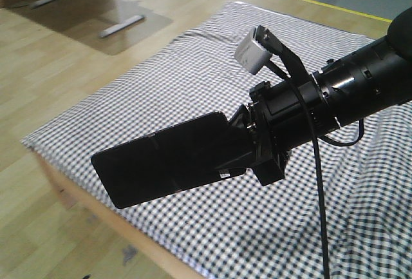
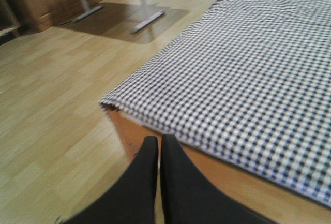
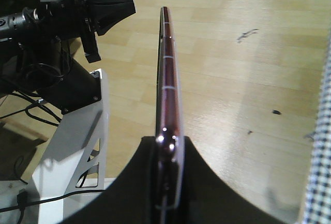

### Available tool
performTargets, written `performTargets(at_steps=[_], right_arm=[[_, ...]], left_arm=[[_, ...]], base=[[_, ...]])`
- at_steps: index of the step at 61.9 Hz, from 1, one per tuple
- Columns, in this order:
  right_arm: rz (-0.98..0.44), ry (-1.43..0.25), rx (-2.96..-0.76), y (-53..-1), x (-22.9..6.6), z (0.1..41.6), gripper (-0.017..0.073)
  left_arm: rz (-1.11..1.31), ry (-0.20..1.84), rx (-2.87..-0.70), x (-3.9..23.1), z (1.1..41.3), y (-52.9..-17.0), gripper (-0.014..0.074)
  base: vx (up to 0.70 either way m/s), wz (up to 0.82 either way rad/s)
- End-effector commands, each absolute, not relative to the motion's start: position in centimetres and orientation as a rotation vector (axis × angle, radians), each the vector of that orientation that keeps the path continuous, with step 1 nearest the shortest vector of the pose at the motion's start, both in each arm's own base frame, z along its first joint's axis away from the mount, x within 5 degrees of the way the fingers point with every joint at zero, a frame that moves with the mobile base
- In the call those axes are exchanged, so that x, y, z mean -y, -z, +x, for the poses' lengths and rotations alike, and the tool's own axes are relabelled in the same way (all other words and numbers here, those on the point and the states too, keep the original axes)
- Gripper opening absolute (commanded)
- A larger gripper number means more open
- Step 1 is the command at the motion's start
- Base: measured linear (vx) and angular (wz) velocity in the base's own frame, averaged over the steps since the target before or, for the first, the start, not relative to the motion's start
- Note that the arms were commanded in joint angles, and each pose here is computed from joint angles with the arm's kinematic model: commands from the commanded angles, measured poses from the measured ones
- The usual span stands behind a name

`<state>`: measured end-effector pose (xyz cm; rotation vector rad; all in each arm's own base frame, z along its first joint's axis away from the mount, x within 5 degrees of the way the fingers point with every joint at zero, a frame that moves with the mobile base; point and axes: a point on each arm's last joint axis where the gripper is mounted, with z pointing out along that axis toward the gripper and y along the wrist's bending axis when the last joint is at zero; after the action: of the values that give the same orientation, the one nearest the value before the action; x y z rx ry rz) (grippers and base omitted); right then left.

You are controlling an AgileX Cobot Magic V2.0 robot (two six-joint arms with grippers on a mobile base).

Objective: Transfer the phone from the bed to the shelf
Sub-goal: 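Drive the base away from the bed holding the phone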

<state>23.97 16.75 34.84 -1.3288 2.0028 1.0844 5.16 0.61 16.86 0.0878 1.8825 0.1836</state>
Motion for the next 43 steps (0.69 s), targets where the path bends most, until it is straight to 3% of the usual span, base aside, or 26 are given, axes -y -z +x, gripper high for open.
performTargets(at_steps=[1,43], right_arm=[[-1.337,-1.179,-1.913,-37.07,-16.75,22.65,-0.0002],[-1.337,-1.179,-1.913,-37.07,-16.75,22.65,-0.0002]], left_arm=[[0.089,-0.182,-1.808,-0.55,5.31,-17.37,0.0001],[0.089,-0.182,-1.808,-0.55,5.31,-17.37,0.0001]], base=[[-0.16,0.6],[-0.16,0.64]])
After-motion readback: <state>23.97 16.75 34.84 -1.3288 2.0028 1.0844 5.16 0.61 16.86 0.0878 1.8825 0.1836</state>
